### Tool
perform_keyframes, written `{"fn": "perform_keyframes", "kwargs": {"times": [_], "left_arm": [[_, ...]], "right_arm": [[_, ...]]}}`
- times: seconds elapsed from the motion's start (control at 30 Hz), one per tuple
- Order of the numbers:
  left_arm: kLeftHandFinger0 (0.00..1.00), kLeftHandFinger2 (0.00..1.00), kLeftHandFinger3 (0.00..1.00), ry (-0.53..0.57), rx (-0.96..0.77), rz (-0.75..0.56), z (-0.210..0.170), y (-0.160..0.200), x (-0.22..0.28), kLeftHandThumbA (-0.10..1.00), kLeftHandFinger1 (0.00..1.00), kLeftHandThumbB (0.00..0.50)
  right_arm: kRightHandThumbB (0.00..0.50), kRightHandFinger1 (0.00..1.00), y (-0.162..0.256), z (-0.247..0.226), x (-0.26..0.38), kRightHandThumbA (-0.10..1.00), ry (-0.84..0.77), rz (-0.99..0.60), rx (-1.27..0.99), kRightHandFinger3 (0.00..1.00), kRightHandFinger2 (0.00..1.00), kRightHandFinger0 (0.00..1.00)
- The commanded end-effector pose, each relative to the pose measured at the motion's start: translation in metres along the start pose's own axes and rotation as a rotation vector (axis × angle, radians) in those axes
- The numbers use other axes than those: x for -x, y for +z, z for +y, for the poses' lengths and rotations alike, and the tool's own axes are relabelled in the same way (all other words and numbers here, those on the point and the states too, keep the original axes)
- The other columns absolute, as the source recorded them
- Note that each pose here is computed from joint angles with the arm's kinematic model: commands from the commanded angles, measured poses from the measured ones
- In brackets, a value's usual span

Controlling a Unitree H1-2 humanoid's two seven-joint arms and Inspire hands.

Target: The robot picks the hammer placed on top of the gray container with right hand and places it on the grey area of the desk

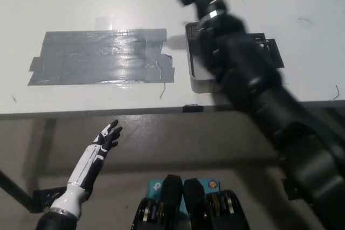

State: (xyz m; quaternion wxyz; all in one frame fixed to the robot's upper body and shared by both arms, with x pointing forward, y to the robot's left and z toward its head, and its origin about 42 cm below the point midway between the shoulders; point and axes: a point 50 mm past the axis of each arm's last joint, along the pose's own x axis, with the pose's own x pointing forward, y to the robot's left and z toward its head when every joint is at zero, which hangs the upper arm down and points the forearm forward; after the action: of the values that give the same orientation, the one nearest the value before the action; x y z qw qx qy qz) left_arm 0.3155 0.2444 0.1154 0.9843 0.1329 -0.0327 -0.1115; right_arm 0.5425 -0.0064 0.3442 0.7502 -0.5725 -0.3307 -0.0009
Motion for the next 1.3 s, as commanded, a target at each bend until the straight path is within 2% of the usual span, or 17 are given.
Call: {"fn": "perform_keyframes", "kwargs": {"times": [0.0, 0.17, 0.23, 0.27, 0.33, 0.37, 0.43, 0.53, 0.63, 0.7, 0.87, 0.9, 0.93, 0.97, 1.03, 1.13, 1.27], "left_arm": [[1.0, 1.0, 1.0, -0.014, -0.013, -0.058, 0.003, 0.011, -0.004, 1.0, 1.0, 0.127], [1.0, 1.0, 1.0, -0.018, -0.018, -0.067, 0.0, 0.011, -0.006, 1.0, 1.0, 0.106], [1.0, 1.0, 1.0, -0.024, -0.021, -0.065, -0.001, 0.011, -0.005, 1.0, 1.0, 0.106], [1.0, 1.0, 1.0, -0.024, -0.017, -0.064, -0.002, 0.01, -0.005, 1.0, 1.0, 0.107], [1.0, 1.0, 1.0, -0.022, -0.003, -0.062, -0.003, 0.01, -0.004, 1.0, 1.0, 0.128], [1.0, 1.0, 1.0, -0.02, -0.002, -0.062, -0.003, 0.01, -0.004, 1.0, 1.0, 0.134], [1.0, 1.0, 1.0, -0.026, -0.016, -0.057, -0.003, 0.012, -0.003, 1.0, 1.0, 0.145], [1.0, 1.0, 1.0, -0.033, -0.023, -0.063, -0.005, 0.014, -0.005, 1.0, 1.0, 0.133], [1.0, 1.0, 1.0, -0.035, -0.022, -0.064, -0.005, 0.015, -0.006, 1.0, 1.0, 0.126], [1.0, 1.0, 1.0, -0.037, -0.023, -0.061, -0.005, 0.014, -0.006, 1.0, 1.0, 0.129], [1.0, 1.0, 1.0, -0.04, -0.019, -0.057, -0.005, 0.015, -0.006, 1.0, 1.0, 0.114], [1.0, 1.0, 1.0, -0.043, -0.021, -0.061, -0.005, 0.015, -0.007, 1.0, 1.0, 0.112], [1.0, 1.0, 1.0, -0.045, -0.023, -0.063, -0.006, 0.015, -0.008, 1.0, 1.0, 0.109], [1.0, 1.0, 1.0, -0.049, -0.026, -0.066, -0.005, 0.014, -0.008, 1.0, 1.0, 0.107], [1.0, 1.0, 1.0, -0.05, -0.028, -0.067, -0.005, 0.015, -0.008, 1.0, 1.0, 0.114], [1.0, 1.0, 1.0, -0.052, -0.033, -0.071, -0.005, 0.016, -0.01, 1.0, 1.0, 0.107], [1.0, 1.0, 1.0, -0.054, -0.053, -0.074, -0.005, 0.016, -0.012, 1.0, 1.0, 0.118]], "right_arm": [[0.171, 0.34, 0.058, -0.026, -0.034, -0.1, -0.074, -0.101, -0.051, 0.69, 0.79, 0.0], [0.189, 0.36, 0.083, -0.002, -0.028, -0.1, 0.041, -0.073, -0.098, 0.76, 0.81, 0.0], [0.222, 0.26, 0.089, 0.01, -0.022, -0.1, 0.101, -0.042, -0.128, 0.59, 0.69, 0.0], [0.219, 0.24, 0.09, 0.013, -0.02, -0.1, 0.127, -0.028, -0.13, 0.58, 0.68, 0.0], [0.201, 0.22, 0.088, 0.028, -0.009, -0.1, 0.153, -0.013, -0.132, 0.43, 0.65, 0.0], [0.186, 0.23, 0.087, 0.031, -0.007, -0.1, 0.168, -0.004, -0.138, 0.44, 0.67, 0.0], [0.226, 0.22, 0.082, 0.042, 0.002, -0.1, 0.208, 0.028, -0.145, 0.47, 0.65, 0.0], [0.231, 0.19, 0.071, 0.054, 0.012, -0.1, 0.242, 0.063, -0.149, 0.25, 0.58, 0.0], [0.248, 0.16, 0.061, 0.063, 0.022, -0.1, 0.264, 0.102, -0.162, 0.24, 0.55, 0.0], [0.247, 0.16, 0.053, 0.07, 0.029, -0.1, 0.287, 0.134, -0.166, 0.32, 0.55, 0.0], [0.168, 0.19, 0.035, 0.078, 0.038, -0.1, 0.346, 0.218, -0.138, 0.52, 0.55, 0.0], [0.109, 0.79, 0.033, 0.079, 0.037, 0.34, 0.43, 0.239, -0.093, 0.9, 1.0, 0.51], [0.177, 1.0, 0.031, 0.079, 0.036, 0.52, 0.486, 0.25, -0.094, 1.0, 1.0, 0.88], [0.246, 1.0, 0.028, 0.079, 0.035, 0.61, 0.551, 0.279, -0.162, 1.0, 1.0, 1.0], [0.315, 1.0, 0.026, 0.079, 0.035, 0.64, 0.56, 0.283, -0.193, 1.0, 1.0, 1.0], [0.314, 1.0, 0.028, 0.074, 0.029, 0.72, 0.581, 0.282, -0.235, 1.0, 1.0, 1.0], [0.325, 1.0, 0.035, 0.066, 0.019, 0.72, 0.609, 0.259, -0.283, 1.0, 1.0, 1.0]]}}
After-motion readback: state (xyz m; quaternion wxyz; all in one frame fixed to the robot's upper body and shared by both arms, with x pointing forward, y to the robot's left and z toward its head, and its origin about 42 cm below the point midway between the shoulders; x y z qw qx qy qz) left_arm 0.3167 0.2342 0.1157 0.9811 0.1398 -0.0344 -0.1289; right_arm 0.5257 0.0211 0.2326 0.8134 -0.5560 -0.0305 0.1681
